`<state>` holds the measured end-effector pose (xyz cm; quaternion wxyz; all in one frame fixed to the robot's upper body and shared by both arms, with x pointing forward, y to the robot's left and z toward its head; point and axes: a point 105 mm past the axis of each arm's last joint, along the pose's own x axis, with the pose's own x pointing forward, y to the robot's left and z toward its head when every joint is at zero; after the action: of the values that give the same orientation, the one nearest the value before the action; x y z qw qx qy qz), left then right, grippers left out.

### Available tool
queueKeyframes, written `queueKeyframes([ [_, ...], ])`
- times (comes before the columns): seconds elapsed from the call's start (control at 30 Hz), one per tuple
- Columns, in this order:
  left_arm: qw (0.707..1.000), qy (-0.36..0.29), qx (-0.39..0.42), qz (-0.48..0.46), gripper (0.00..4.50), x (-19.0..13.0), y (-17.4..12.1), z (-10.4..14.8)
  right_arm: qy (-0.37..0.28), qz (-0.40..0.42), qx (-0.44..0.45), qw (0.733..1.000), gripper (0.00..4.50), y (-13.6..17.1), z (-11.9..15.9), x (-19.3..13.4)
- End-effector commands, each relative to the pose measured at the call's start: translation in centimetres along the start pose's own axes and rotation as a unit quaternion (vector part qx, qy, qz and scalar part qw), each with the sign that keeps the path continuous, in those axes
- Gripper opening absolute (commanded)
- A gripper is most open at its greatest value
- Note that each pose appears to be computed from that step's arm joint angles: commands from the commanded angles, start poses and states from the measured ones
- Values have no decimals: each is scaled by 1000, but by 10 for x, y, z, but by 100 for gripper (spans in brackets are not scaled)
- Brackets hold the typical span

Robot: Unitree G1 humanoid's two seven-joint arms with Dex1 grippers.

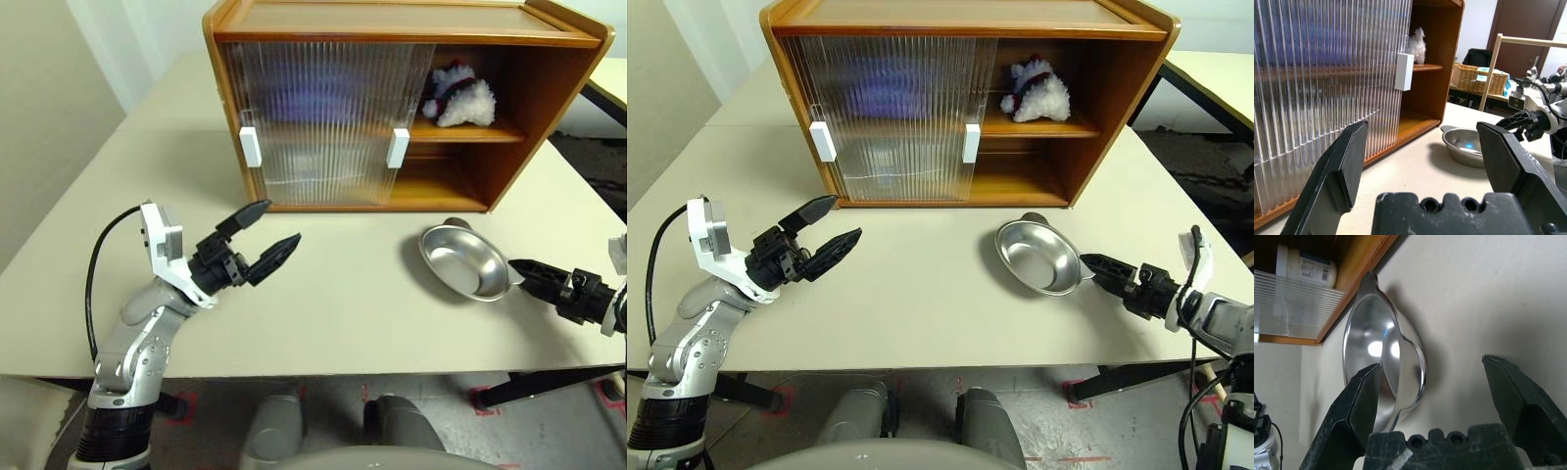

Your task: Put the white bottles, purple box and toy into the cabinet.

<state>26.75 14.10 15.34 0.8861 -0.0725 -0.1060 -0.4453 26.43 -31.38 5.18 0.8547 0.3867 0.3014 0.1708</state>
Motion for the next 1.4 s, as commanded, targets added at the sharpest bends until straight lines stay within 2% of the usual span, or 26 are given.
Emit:
queueKeyframes([
  [0.03, 1000, 2, 6, -7, 450, 2, -3, 3, -5, 19, -5, 1000, 430, 10, 2, 8],
  [0.13, 1000, 1, 6, -7, 450, 3, -3, 3, -3, 29, -5, 1000, 356, 13, 0, 10],
  [0.37, 1000, 1, 4, -7, 450, 3, -2, 3, 2, 37, -4, 999, 87, 18, -4, 8],
  [0.43, 1000, 1, 4, -7, 450, 3, -2, 3, 2, 39, -3, 999, 38, 19, -4, 6],
  [0.63, 1000, 1, 4, -8, 450, 4, -1, 2, 4, 42, -2, 999, 38, 20, -5, 3],
  [0.8, 1000, 2, 3, -8, 450, 3, 0, 1, -21, 109, 38, 993, 36, 42, 4, 2],
  [0.9, 1000, 2, 2, -8, 450, 3, 0, 1, -39, 131, 46, 990, 14, 52, 10, 6],
  [0.93, 1000, 1, 2, -8, 450, 3, 0, 1, -50, 139, 48, 988, 1, 56, 15, 10],
  [1.17, 1000, 1, 3, -10, 450, 4, 0, 1, -117, 162, 65, 978, 1, 72, 37, 31],
  [1.4, 1000, 1, 6, -11, 450, 4, 1, 2, -190, 135, 94, 968, 1, 63, 56, 49],
])
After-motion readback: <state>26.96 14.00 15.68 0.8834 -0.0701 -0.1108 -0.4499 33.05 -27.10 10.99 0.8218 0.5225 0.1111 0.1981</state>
